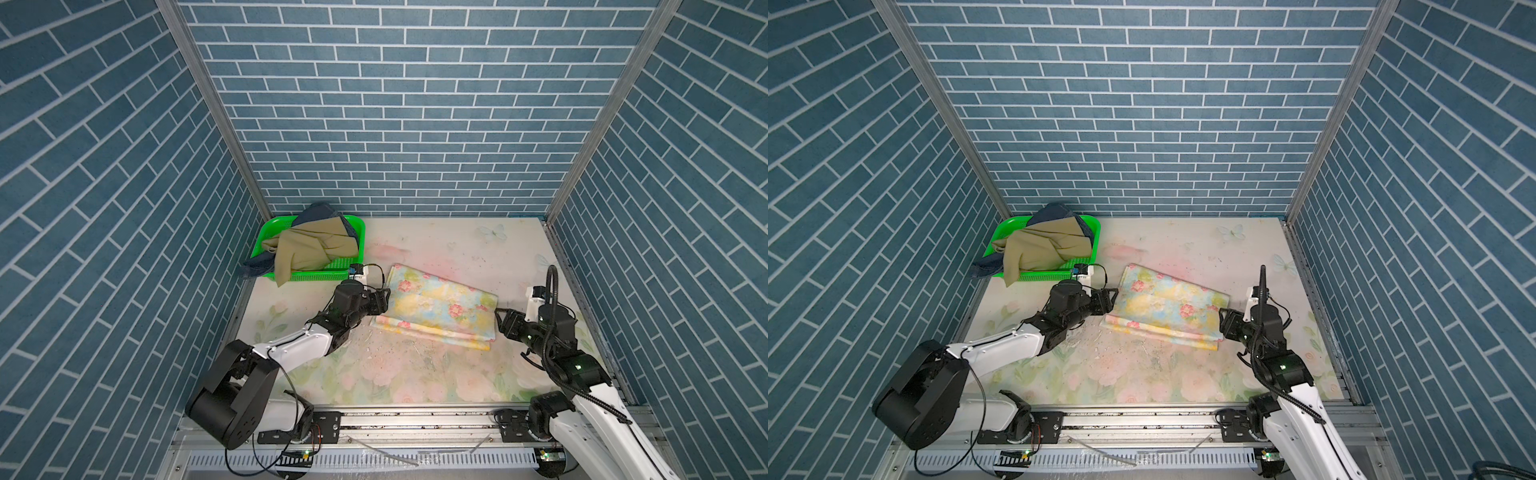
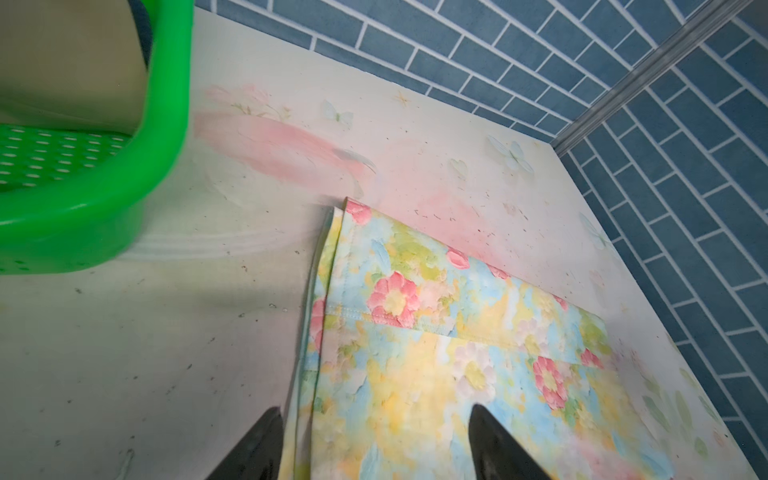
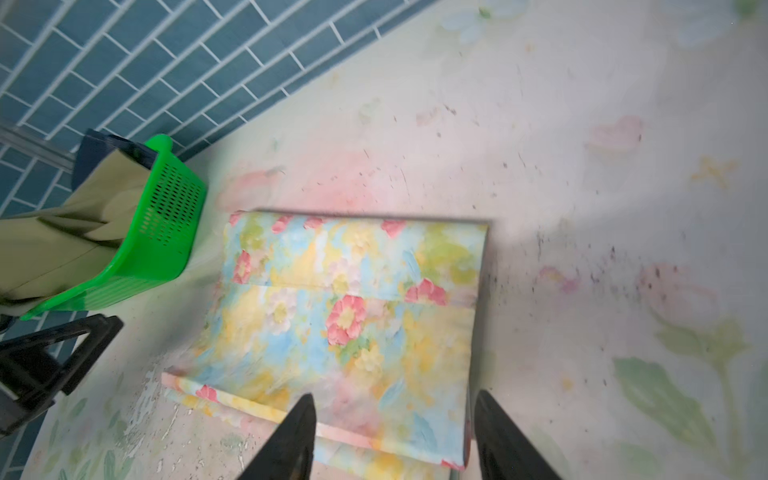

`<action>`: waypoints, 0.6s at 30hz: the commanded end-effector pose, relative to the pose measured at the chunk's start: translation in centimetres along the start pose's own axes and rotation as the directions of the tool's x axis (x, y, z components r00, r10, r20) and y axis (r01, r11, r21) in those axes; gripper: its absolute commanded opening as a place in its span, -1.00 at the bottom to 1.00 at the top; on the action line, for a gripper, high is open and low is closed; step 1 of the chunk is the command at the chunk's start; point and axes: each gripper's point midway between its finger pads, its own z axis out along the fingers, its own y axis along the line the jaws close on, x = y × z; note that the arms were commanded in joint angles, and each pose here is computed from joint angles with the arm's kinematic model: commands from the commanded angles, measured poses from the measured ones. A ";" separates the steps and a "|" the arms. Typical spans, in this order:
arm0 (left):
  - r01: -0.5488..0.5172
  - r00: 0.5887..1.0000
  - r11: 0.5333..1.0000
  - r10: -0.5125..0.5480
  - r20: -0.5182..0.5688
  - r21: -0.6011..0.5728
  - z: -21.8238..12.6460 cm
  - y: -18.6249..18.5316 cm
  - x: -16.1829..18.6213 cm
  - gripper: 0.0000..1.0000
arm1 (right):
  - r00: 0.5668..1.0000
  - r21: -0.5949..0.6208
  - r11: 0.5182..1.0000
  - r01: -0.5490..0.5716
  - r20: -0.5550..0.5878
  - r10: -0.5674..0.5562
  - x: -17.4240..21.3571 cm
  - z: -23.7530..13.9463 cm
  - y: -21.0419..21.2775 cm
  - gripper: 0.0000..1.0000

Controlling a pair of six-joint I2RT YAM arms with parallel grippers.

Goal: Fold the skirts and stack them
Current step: 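Fold the lifted side over toward the left gripper and lay it down, then open both grippers and hold them beside the folded skirt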

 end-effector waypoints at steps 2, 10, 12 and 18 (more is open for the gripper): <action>-0.023 0.995 0.994 0.012 -0.098 -0.111 0.1 1.1 0.4 0.44 | 0.975 0.073 0.986 -0.151 -0.152 0.161 2.7 0.8 -0.8 0.15; -0.024 0.953 0.979 -0.038 -0.302 -0.200 -0.6 2.2 3.6 0.45 | 0.950 0.109 0.971 -0.215 -0.208 0.233 4.5 1.8 -1.5 0.15; -0.019 0.935 0.978 -0.057 -0.351 -0.208 -0.7 2.3 4.8 0.45 | 0.946 0.126 0.968 -0.218 -0.216 0.242 4.8 2.1 -1.9 0.15; 0.002 0.873 0.970 -0.120 -0.473 -0.244 -0.9 2.6 8.3 0.37 | 0.937 0.152 0.962 -0.226 -0.237 0.258 5.3 2.8 -2.2 0.11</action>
